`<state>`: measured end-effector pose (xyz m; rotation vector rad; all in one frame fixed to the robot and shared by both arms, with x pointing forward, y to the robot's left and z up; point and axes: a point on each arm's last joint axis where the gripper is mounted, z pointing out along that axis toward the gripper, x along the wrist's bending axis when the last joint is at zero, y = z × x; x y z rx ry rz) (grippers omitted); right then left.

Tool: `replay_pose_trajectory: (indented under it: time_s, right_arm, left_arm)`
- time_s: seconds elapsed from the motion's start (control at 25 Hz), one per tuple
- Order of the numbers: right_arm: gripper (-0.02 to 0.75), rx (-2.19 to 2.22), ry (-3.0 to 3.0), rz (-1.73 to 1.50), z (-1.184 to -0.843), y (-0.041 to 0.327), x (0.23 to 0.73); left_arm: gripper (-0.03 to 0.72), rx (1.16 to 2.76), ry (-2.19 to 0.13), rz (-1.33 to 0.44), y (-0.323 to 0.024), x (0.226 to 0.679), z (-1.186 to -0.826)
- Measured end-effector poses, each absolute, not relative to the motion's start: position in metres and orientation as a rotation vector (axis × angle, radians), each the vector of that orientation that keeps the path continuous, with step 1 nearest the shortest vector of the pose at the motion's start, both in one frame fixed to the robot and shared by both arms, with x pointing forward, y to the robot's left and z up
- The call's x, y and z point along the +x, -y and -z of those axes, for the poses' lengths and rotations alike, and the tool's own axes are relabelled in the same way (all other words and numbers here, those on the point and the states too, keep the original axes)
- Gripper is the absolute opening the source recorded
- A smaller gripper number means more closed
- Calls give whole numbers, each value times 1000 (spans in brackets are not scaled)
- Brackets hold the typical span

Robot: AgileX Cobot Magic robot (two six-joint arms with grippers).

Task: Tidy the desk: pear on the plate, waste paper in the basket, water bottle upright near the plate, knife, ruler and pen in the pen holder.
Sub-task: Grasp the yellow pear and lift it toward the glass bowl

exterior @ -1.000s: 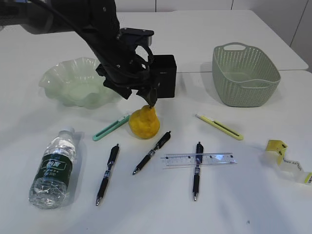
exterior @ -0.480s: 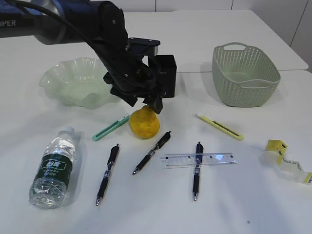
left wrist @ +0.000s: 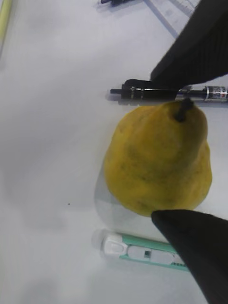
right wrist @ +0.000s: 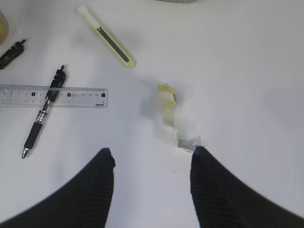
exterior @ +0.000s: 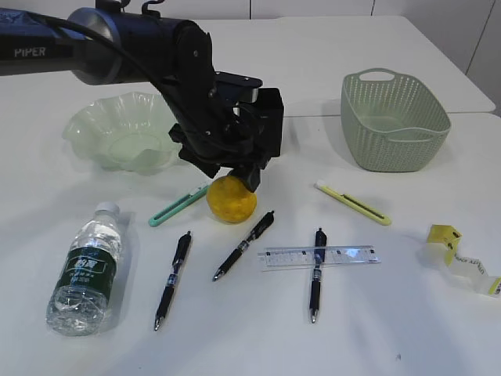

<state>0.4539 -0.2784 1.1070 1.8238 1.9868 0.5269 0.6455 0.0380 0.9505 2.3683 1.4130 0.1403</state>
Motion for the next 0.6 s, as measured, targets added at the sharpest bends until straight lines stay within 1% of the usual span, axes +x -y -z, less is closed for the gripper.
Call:
replay_pose_trajectory:
  time_s: [0.12, 0.32, 0.52, 0.6]
  right_arm:
    - [387, 1823, -1986, -528, -1107, 278, 454]
    - [387, 1823, -1986, -528, -1107, 278, 454]
    - [387, 1823, -1986, -528, -1107, 278, 454]
    - [387, 1823, -1986, -528, -1107, 278, 454]
  left_arm:
    - [557, 2367, -1416, -140, -38, 646, -950]
    - [489, 2364, -1416, -142, -38, 646, -950]
    - [438, 2367, -1416, -142, -38, 646, -950]
    - [402, 2370, -1419, -139, -38, 646, -950]
